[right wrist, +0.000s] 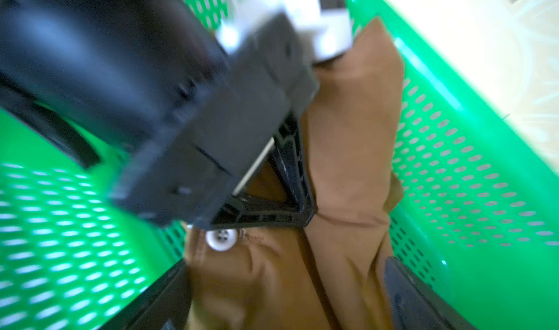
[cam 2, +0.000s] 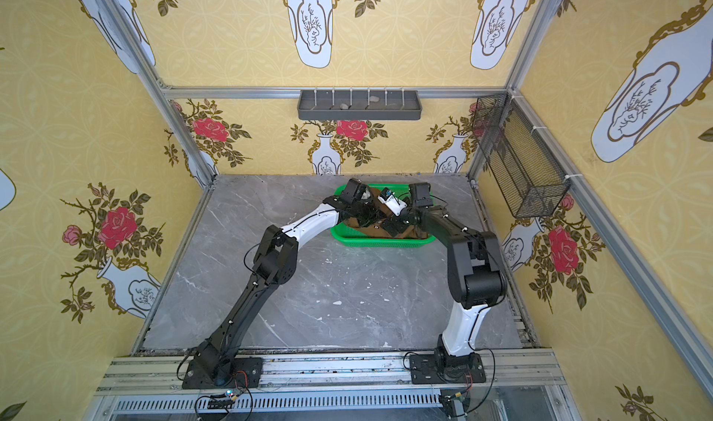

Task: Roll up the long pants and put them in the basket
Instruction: Place the long pant in the bin, then reset both arms

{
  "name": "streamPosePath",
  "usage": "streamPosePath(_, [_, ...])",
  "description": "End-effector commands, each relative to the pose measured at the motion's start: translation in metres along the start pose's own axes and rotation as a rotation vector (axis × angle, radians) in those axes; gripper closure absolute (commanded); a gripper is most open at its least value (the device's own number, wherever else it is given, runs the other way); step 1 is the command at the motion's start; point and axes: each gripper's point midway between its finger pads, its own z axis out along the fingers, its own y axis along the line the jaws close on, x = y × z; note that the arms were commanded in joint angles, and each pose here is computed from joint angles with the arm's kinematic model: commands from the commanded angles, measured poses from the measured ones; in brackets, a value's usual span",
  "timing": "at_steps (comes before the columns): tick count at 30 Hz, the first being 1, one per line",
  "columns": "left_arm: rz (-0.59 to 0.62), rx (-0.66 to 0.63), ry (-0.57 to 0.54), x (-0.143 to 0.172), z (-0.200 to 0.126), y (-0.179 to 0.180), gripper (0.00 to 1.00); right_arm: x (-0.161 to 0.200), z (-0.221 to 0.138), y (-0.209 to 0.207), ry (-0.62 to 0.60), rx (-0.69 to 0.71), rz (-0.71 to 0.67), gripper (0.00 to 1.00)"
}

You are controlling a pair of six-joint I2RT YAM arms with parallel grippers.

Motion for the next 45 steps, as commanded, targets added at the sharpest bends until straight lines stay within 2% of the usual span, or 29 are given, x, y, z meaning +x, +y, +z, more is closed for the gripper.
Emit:
streamPosePath(1, [-0.105, -0.353, 0.053, 0.024, 0.003, 0.1, 0.89, -0.033, -0.037, -0.022, -0.08, 0.126, 0.009, 0.02])
streamPosePath(8, [-0.093, -0.337, 0.066, 0.023, 0.001, 0.093, 0.89, -0.072, -0.122, -0.045, -0.172, 0.428, 0.011, 0.03])
streamPosePath(10, [-0.087, -0.234, 0.076, 0.021, -0.002, 0.068, 0.9, -0.089, -0.151, -0.025, -0.227, 0.453, -0.004, 0.03])
streamPosePath(12, [-0.048, -0.121, 0.052, 0.016, -0.018, 0.028, 0.9, -0.1, -0.173, 0.004, -0.279, 0.451, 0.003, 0.03])
streamPosePath(14, [0.011, -0.036, 0.017, 0.012, -0.045, -0.015, 0.89, -0.1, -0.188, 0.03, -0.318, 0.404, 0.042, 0.02])
streamPosePath(16, [0.084, 0.03, -0.004, 0.014, -0.082, -0.056, 0.89, -0.096, -0.199, 0.054, -0.354, 0.307, 0.138, 0.02])
streamPosePath(20, [0.213, 0.117, -0.098, 0.027, -0.167, -0.114, 0.89, -0.084, -0.229, 0.069, -0.385, 0.328, 0.49, 0.03])
streamPosePath(23, [0.345, 0.125, -0.189, 0.05, -0.239, -0.137, 0.89, -0.082, -0.254, 0.094, -0.374, 0.284, 0.534, 0.02])
streamPosePath(26, [0.514, -0.044, -0.394, 0.072, -0.311, -0.12, 0.89, -0.08, -0.257, 0.11, -0.391, 0.234, 0.481, 0.02])
streamPosePath(28, [0.588, -0.138, -0.504, 0.084, -0.353, -0.093, 0.86, -0.06, -0.237, 0.099, -0.361, 0.31, 0.546, 0.03])
streamPosePath(30, [0.597, -0.281, -0.609, 0.087, -0.394, -0.049, 0.85, -0.029, -0.202, 0.093, -0.299, 0.366, 0.597, 0.03])
streamPosePath(32, [0.588, -0.421, -0.721, 0.089, -0.428, -0.004, 0.81, -0.007, -0.163, 0.107, -0.234, 0.299, 0.587, 0.03])
streamPosePath(33, [0.644, -0.458, -0.762, 0.092, -0.439, 0.011, 0.8, 0.003, -0.145, 0.112, -0.206, 0.277, 0.589, 0.03])
streamPosePath(34, [0.681, -0.491, -0.787, 0.095, -0.446, 0.026, 0.67, 0.012, -0.134, 0.111, -0.187, 0.297, 0.59, 0.02])
streamPosePath(35, [0.708, -0.522, -0.825, 0.098, -0.454, 0.042, 0.14, 0.025, -0.126, 0.102, -0.166, 0.353, 0.623, 0.03])
streamPosePath(36, [0.729, -0.566, -0.868, 0.099, -0.464, 0.057, 0.01, 0.034, -0.125, 0.091, -0.167, 0.419, 0.622, 0.03])
streamPosePath(40, [0.731, -0.734, -0.988, 0.096, -0.486, 0.107, 0.01, 0.063, -0.147, 0.039, -0.283, 0.629, 0.702, 0.03])
streamPosePath(42, [0.701, -0.765, -0.98, 0.093, -0.488, 0.122, 0.01, 0.089, -0.159, 0.02, -0.326, 0.698, 0.75, 0.02])
streamPosePath(45, [0.693, -0.751, -0.964, 0.088, -0.483, 0.126, 0.01, 0.113, -0.166, 0.002, -0.337, 0.703, 0.86, 0.03])
